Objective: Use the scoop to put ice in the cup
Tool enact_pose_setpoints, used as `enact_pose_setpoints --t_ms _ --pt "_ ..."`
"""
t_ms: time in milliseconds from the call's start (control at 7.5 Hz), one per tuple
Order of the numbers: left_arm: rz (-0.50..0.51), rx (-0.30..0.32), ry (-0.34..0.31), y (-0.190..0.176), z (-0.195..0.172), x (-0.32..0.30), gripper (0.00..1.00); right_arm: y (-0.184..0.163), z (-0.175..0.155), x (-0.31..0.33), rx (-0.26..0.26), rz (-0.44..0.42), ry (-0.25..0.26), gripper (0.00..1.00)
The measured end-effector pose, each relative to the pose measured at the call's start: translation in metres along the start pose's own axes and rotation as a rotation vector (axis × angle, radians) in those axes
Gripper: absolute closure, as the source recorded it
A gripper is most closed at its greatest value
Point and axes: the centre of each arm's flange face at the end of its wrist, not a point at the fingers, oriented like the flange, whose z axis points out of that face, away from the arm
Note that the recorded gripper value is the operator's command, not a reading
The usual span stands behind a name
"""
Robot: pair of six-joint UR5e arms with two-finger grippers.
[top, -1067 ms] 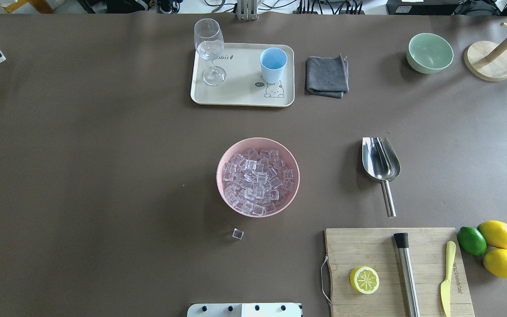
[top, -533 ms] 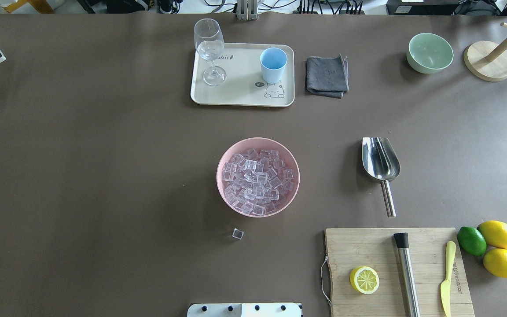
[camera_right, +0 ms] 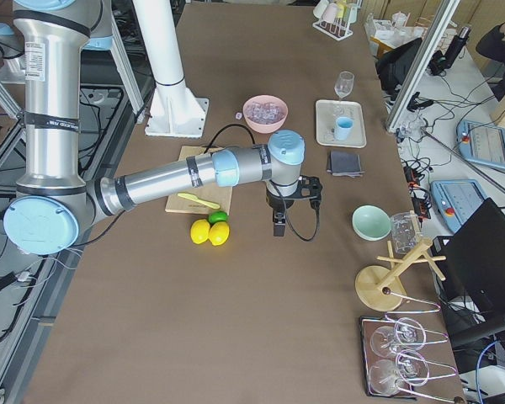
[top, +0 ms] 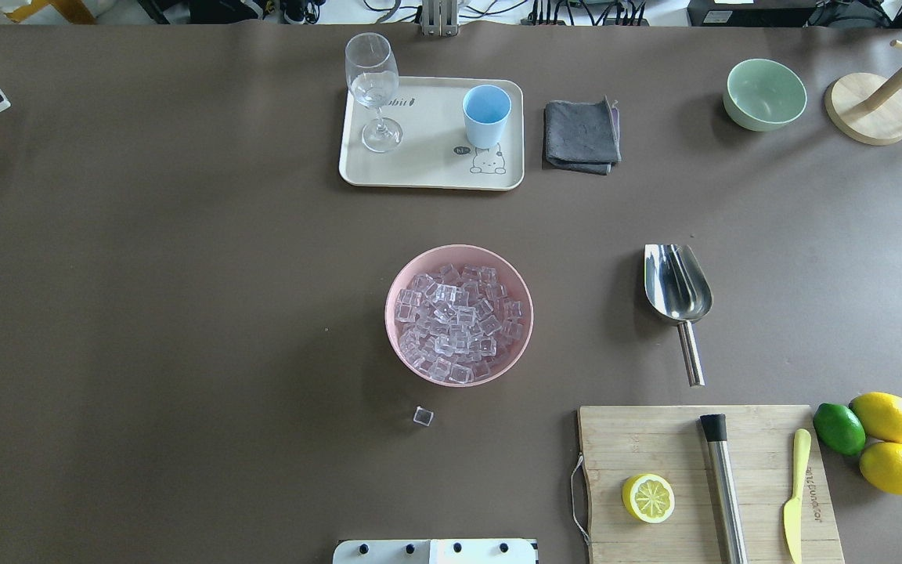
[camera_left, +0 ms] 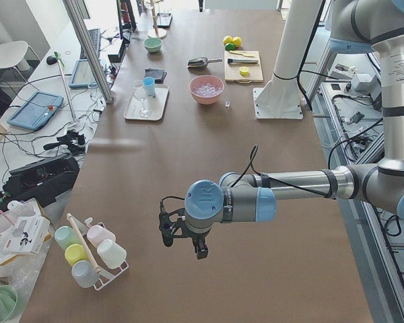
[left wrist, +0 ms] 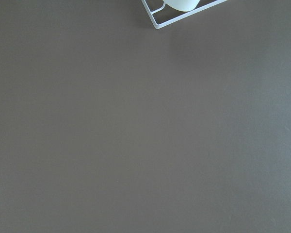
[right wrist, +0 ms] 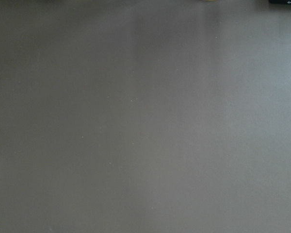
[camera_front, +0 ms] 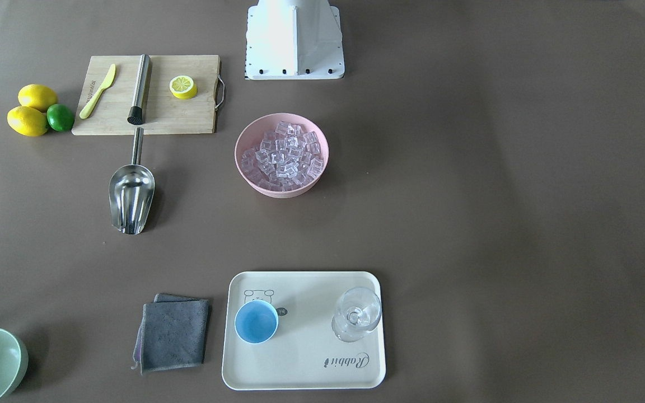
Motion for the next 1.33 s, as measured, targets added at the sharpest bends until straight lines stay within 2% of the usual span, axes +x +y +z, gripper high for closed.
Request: enact_pose_setpoints --t_ms 400,667,933,1333 --pt "-0.009 -0.020 0.010 0.000 0.007 -0.001 0.02 0.002 0.022 -0.110 -0.052 0.077 -0.035 0.00" --pt "0.028 -0.044 0.039 -0.001 0.014 0.019 0.02 0.011 0.051 -0.179 -0.111 0.066 -0.049 0.01" --pt "0.135 -0.053 0.054 -0.011 0.014 0.072 0.02 0.035 0.088 -0.230 -0.150 0.021 -0.049 0.01" --pt "0.328 -0.080 0.111 -0.001 0.014 0.168 0.02 0.066 0.155 -0.274 -0.133 0.007 -0.037 0.01"
